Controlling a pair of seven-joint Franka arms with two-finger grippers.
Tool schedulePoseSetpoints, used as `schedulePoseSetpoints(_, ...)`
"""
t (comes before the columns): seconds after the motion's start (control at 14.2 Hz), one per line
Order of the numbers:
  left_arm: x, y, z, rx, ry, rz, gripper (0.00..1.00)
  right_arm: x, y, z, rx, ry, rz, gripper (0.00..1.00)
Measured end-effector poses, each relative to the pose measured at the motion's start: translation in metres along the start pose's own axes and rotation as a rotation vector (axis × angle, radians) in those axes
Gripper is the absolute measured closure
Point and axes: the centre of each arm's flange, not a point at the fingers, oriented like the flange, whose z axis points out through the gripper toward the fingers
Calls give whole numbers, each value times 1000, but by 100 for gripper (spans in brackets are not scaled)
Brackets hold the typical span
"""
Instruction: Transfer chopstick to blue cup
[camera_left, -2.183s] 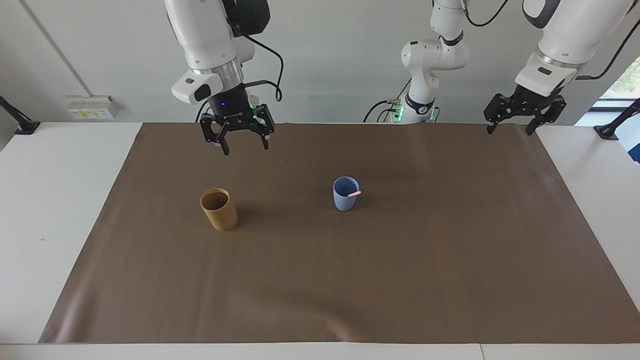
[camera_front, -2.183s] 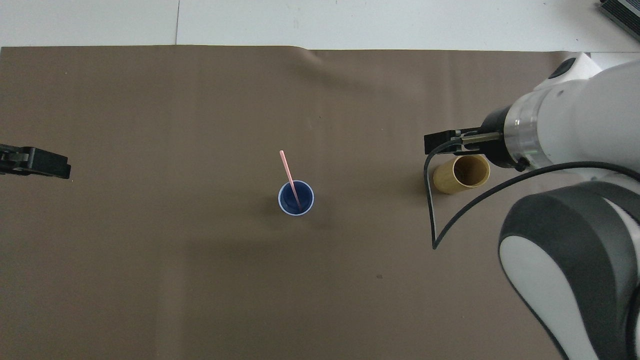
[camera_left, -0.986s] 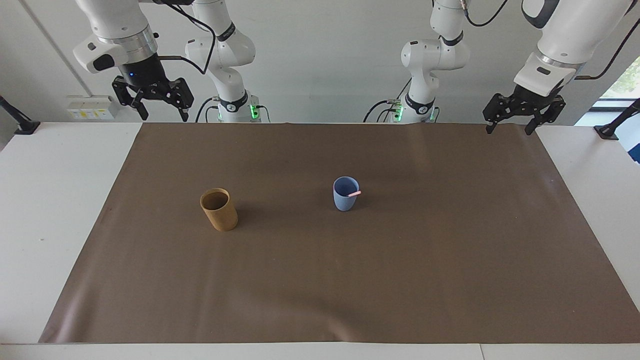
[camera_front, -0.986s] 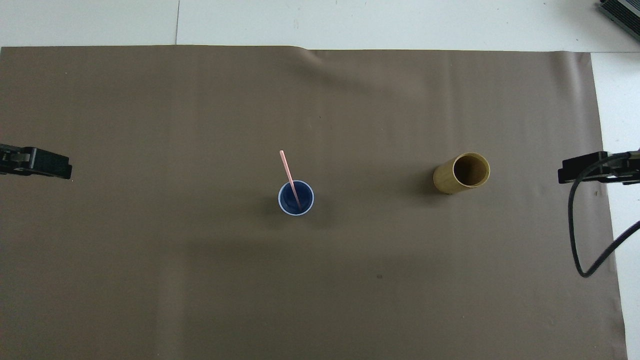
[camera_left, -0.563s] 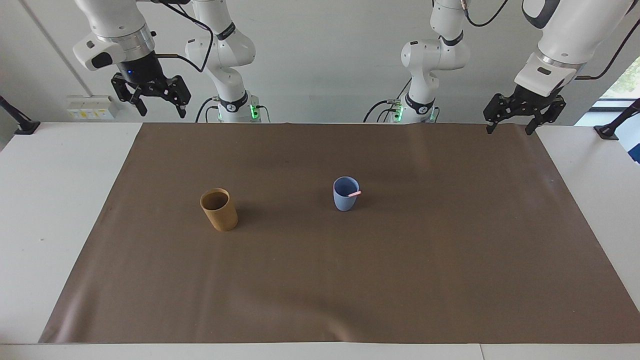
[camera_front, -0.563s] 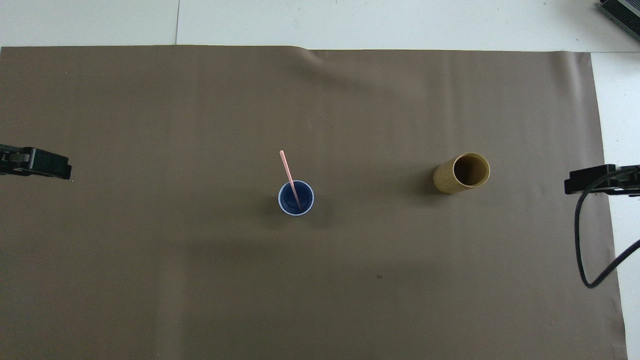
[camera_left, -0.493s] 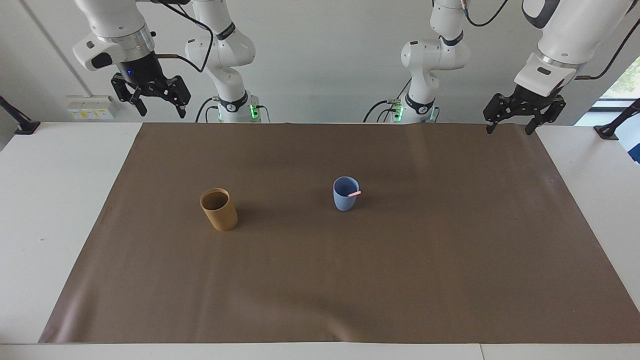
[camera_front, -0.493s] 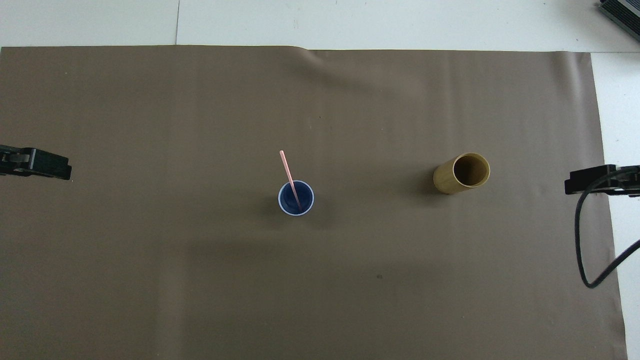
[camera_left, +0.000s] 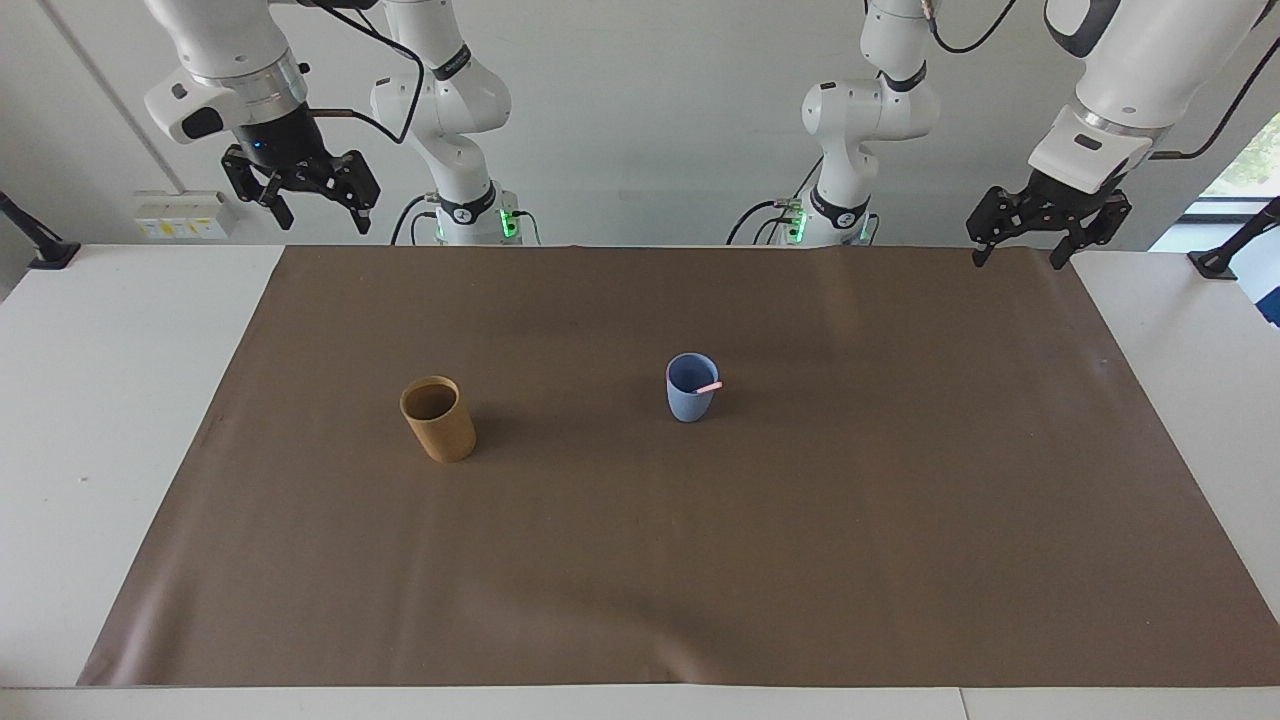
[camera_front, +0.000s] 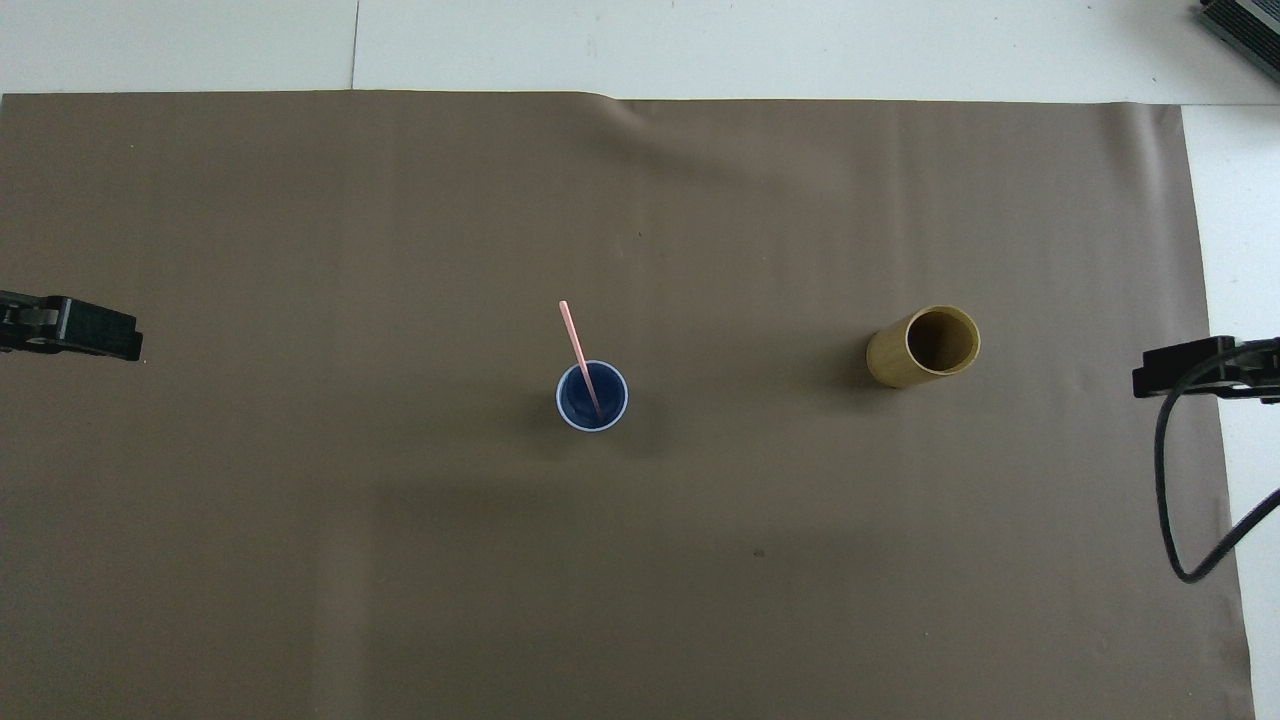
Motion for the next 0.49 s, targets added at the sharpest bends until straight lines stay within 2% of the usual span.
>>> schedulePoseSetpoints(0.49,-12,0,-14,-17,3,-4,0,0,0,0,0,0,-1,0)
